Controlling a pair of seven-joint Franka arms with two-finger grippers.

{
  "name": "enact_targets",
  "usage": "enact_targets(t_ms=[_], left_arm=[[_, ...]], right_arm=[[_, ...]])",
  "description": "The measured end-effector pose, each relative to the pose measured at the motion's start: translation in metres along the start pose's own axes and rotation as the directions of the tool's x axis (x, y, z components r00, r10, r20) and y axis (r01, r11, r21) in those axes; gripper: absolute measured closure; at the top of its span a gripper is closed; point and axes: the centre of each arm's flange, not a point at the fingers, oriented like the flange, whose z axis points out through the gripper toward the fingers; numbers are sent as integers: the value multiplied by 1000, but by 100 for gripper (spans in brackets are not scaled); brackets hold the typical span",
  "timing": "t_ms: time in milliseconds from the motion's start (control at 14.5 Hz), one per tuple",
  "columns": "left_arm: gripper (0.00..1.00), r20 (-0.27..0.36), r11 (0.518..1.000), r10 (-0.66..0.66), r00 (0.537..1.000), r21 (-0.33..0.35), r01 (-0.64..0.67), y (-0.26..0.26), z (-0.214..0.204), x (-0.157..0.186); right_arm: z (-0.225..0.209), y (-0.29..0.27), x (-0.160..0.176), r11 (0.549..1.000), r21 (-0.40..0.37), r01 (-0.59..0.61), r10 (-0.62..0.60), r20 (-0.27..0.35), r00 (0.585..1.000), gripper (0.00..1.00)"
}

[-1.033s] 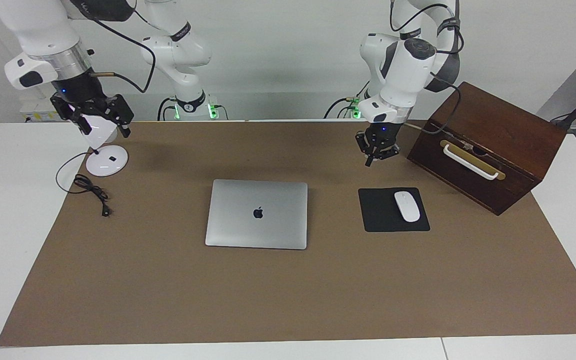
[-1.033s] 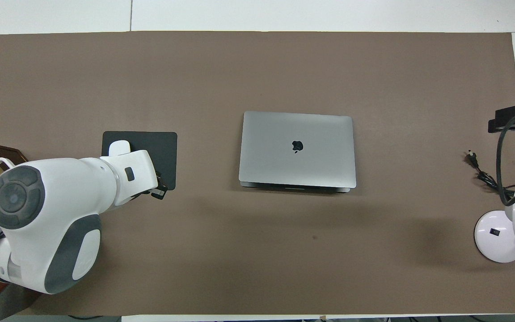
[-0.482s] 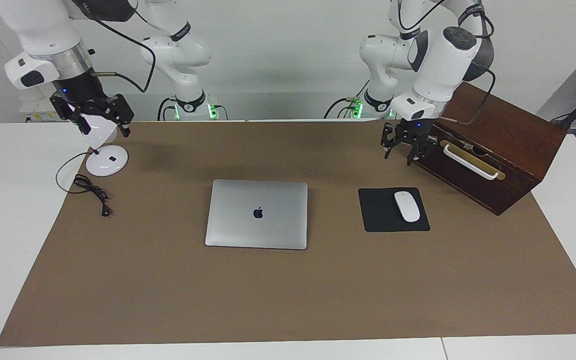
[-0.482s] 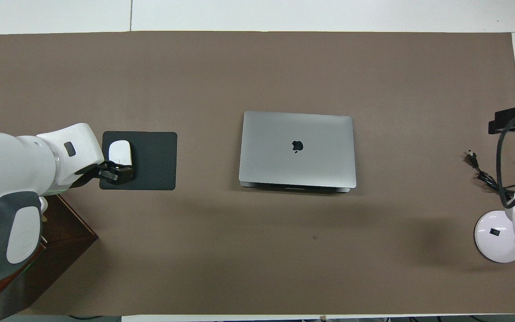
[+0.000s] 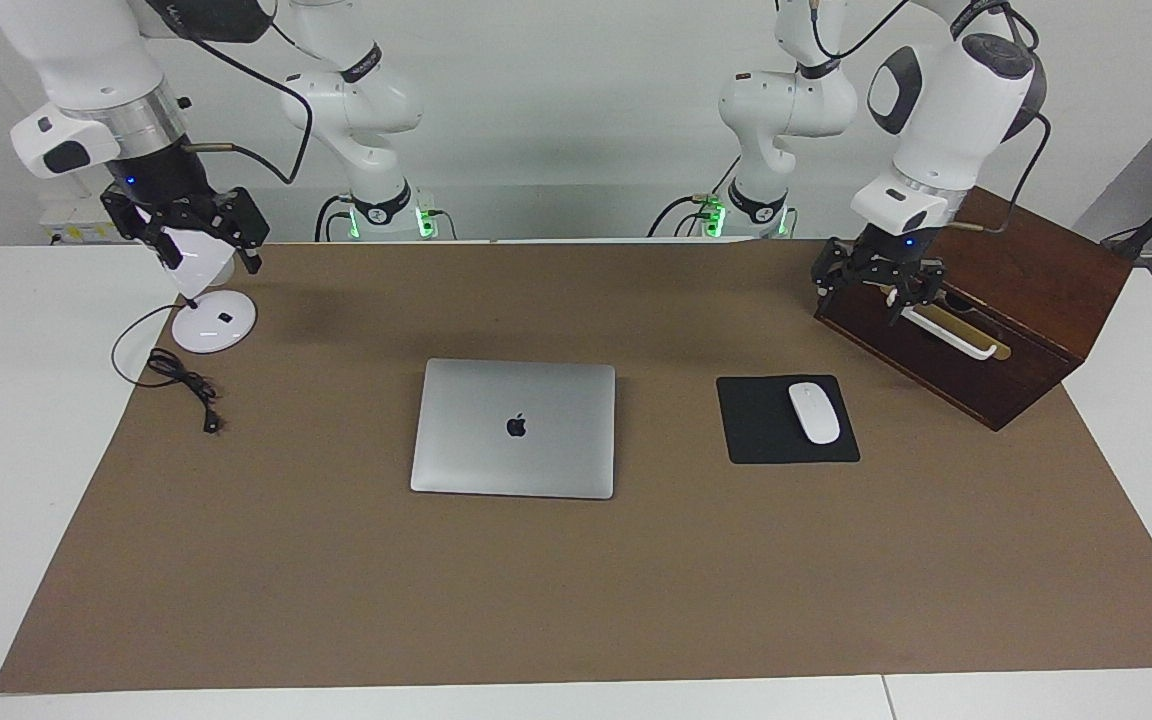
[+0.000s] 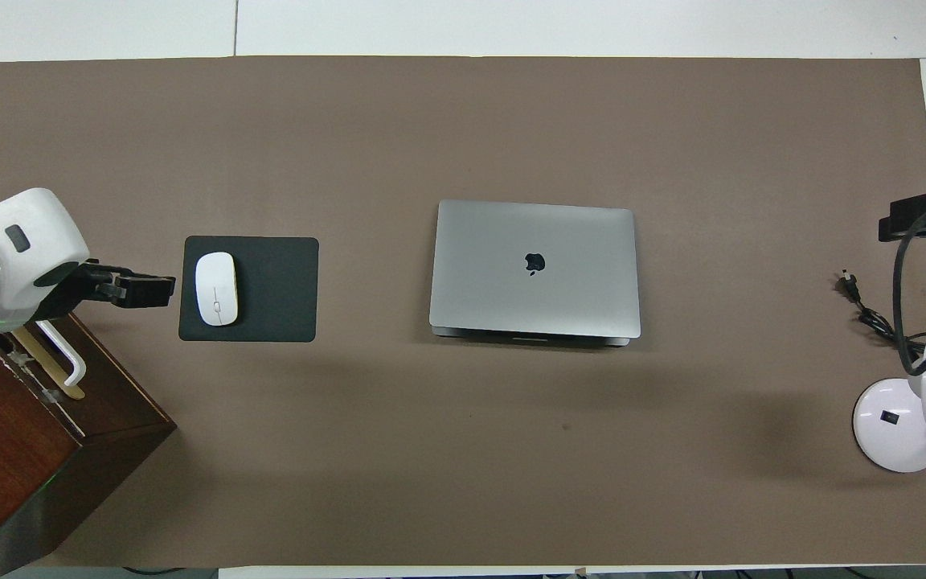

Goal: Close laptop with both arms

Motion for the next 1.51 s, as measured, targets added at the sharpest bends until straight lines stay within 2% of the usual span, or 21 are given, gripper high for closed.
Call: enact_targets(t_ms=[344,826,1514], left_arm=[[0,65,996,-77,995,59,73,-12,-38,22],[0,70,988,-134,989,83,128,-34,-63,48],[0,89,985,-155,984,89,148,-48,-47,57]], right_arm=[[-1,3,0,998,0,59,-59,-2,998,0],[-2,3,0,998,0,61,-61,-4,998,0],[-1,3,-2,998,0,62,-62,10,998,0]])
